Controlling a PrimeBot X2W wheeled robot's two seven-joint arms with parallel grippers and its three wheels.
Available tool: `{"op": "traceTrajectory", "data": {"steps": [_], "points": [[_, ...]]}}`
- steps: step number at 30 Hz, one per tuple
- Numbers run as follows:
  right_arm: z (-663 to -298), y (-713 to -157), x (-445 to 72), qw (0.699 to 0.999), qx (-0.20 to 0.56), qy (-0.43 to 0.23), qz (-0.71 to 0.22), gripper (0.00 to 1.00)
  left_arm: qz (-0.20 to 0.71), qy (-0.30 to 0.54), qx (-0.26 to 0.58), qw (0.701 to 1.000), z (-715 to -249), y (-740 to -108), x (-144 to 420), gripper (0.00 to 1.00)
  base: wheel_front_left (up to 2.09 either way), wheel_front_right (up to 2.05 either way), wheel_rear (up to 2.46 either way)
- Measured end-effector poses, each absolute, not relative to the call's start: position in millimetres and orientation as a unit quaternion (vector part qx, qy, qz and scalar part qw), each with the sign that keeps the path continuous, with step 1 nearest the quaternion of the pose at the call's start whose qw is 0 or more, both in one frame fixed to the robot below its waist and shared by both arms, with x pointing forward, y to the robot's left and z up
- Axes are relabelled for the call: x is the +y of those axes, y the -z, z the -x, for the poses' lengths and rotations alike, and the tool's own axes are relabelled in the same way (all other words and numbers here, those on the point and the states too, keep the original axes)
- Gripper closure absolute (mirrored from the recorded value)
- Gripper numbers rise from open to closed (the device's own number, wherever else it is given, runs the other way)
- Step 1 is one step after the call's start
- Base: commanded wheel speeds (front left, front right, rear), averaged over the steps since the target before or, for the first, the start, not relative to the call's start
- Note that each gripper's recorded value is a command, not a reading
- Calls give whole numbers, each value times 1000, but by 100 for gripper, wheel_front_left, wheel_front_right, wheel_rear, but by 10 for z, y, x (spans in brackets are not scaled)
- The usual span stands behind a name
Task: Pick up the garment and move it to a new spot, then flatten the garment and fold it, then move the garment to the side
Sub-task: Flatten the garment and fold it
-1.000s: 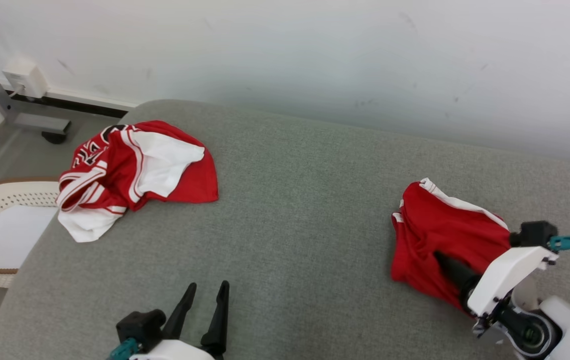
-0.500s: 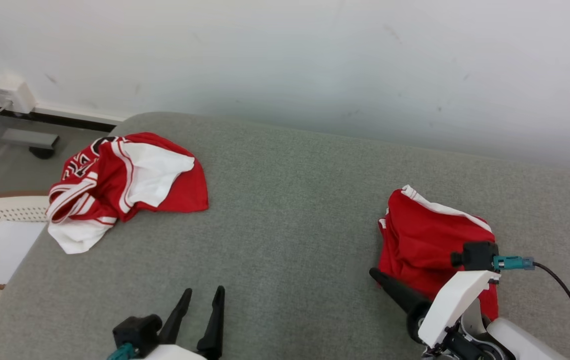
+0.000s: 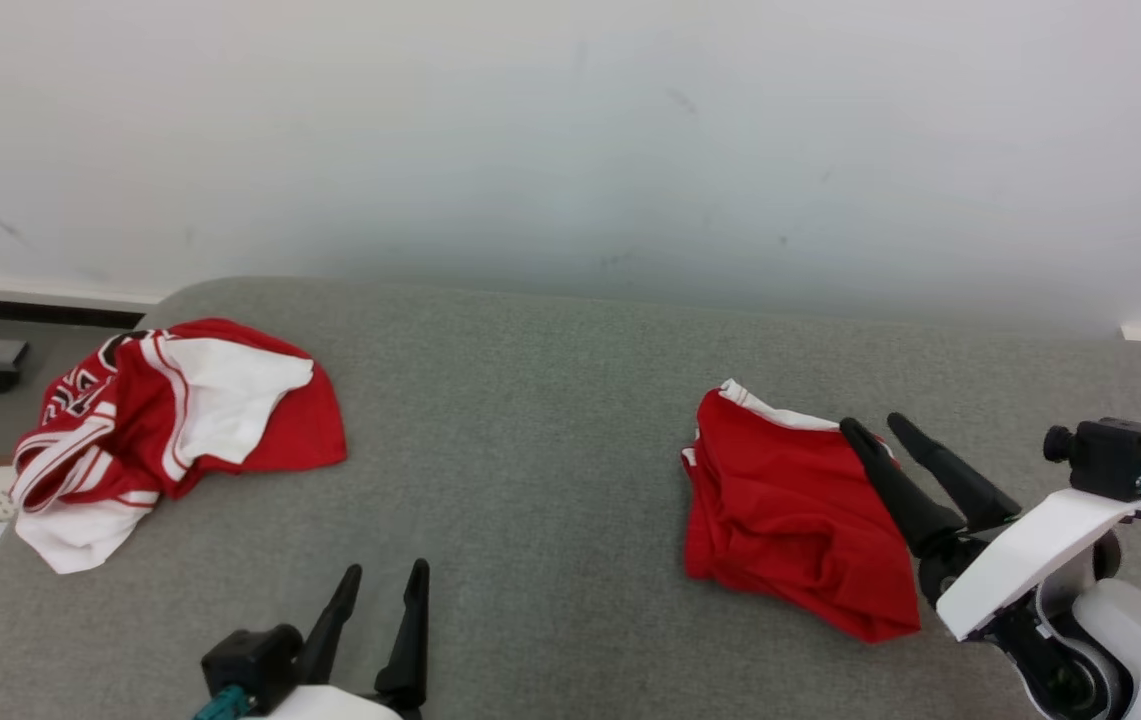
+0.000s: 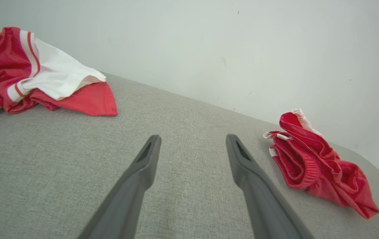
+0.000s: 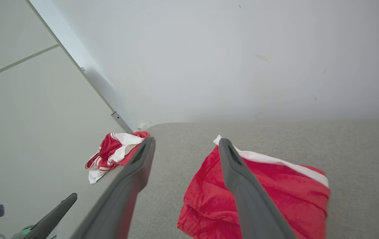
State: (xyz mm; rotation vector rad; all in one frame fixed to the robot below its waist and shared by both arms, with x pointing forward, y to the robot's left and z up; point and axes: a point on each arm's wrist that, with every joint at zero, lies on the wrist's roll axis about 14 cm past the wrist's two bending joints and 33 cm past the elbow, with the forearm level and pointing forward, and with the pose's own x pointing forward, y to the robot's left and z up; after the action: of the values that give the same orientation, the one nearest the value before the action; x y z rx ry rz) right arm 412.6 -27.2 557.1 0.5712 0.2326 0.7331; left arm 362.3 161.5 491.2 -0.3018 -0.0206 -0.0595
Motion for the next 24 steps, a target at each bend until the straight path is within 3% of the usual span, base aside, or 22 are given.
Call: {"op": "traceTrajectory", "data": {"steps": [14, 24], "points": [[-4327, -5894, -1508, 964, -63, -189, -179, 0, 139, 64, -32, 988, -3821, -5080, 1421, 0, 0, 0, 0], [-3890, -5325, -1837, 979, -52, -83, -179, 0, 106, 63, -50, 991, -3902, -5177, 1477, 0, 0, 0, 0]]}}
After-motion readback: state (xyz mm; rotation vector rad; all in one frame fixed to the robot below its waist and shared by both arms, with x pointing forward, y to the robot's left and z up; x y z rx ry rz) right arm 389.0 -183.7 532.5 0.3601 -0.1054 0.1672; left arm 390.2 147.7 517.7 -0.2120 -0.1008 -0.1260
